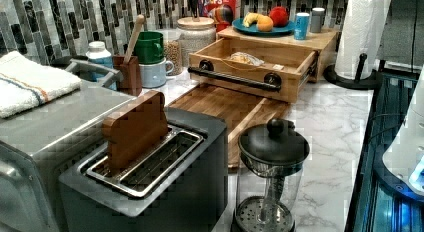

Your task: Pick up the butter.

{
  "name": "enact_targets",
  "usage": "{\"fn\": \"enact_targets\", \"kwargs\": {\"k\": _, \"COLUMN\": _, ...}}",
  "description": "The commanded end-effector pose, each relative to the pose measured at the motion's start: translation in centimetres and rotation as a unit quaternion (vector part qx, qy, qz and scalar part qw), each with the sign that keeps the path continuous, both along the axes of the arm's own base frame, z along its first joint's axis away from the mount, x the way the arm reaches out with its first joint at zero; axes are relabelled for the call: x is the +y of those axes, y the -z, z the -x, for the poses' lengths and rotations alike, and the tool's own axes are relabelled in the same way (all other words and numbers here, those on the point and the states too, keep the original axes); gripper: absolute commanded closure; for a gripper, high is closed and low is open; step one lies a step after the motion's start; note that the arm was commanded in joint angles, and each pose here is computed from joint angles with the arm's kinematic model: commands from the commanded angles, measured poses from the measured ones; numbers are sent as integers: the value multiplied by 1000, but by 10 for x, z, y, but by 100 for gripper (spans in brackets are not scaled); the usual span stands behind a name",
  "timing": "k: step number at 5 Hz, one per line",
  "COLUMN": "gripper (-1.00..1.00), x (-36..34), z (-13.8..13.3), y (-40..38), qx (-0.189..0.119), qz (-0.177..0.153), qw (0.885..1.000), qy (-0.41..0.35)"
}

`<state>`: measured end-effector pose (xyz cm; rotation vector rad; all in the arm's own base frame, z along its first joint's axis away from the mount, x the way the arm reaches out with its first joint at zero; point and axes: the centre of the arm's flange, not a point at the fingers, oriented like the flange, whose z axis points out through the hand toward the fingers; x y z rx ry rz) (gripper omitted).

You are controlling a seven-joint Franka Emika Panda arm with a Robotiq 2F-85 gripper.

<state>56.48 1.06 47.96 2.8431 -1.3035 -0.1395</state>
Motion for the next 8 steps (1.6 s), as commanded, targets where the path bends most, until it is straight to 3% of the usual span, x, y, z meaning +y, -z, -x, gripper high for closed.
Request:
{"fn": "enact_targets", "kwargs": {"k": 1, "gripper": 100, "x": 0, "z": 0, "y": 0, "qx": -1, "qz": 0, "qw": 1000, "qy": 1}}
{"fn": "enact_targets", "kwargs": {"k": 5, "gripper": 100, "x": -76, "z": 57, "y": 24, "qx": -31, "qz": 16, "qw": 999, "qy": 15}}
{"fn": "enact_targets", "kwargs": {"k": 6, "gripper": 100, "x": -108, "z": 63, "y": 19, "qx": -27, "qz": 7, "qw": 999, "qy": 16}}
{"fn": "enact_targets", "kwargs": {"k": 8, "gripper": 100, "x": -152, "z": 76, "y": 16, "qx": -36, "qz": 23, "qw": 998, "qy": 39}}
